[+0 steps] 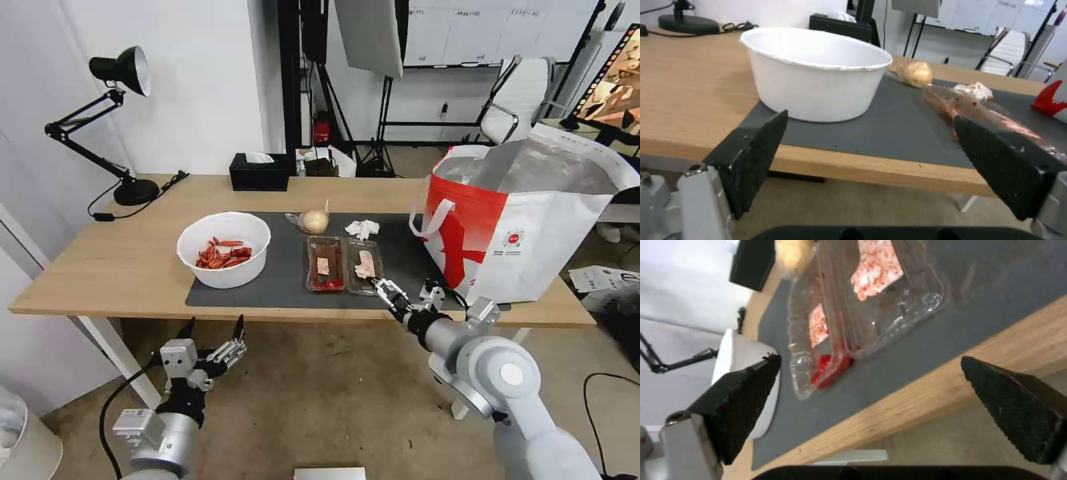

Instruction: Pick up the trash from the table and place it into the takeout bag.

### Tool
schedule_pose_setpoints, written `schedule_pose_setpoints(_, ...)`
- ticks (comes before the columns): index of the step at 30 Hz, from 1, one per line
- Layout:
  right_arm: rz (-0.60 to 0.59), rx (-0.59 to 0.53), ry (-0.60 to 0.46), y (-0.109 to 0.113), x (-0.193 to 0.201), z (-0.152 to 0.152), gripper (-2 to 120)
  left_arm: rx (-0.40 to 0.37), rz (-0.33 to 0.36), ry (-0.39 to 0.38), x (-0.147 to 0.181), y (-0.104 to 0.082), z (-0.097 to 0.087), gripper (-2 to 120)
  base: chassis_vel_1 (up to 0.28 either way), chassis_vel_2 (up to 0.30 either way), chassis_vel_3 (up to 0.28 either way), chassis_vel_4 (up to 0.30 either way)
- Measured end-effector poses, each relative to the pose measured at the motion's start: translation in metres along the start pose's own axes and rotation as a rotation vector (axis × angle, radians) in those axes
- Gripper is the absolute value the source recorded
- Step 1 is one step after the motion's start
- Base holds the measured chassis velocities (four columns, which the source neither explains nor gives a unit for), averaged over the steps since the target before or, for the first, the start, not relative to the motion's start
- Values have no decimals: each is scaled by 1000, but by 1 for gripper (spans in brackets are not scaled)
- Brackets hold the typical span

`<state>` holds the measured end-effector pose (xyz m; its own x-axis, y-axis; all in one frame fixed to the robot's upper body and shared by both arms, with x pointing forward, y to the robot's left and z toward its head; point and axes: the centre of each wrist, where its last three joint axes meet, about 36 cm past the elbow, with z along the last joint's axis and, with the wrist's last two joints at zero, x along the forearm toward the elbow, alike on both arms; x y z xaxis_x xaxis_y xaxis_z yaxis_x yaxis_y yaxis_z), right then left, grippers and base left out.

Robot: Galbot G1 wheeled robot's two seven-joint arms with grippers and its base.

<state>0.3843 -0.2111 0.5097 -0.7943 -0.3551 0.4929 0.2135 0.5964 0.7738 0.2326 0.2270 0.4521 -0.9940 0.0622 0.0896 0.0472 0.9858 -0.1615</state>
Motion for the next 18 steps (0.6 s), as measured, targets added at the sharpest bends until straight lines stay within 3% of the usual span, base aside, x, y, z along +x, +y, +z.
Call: schedule_pose_setpoints(18,25,-6,19,16,-33,-5,100,1,-7,15,-2,2,5,100,0,0,0,0)
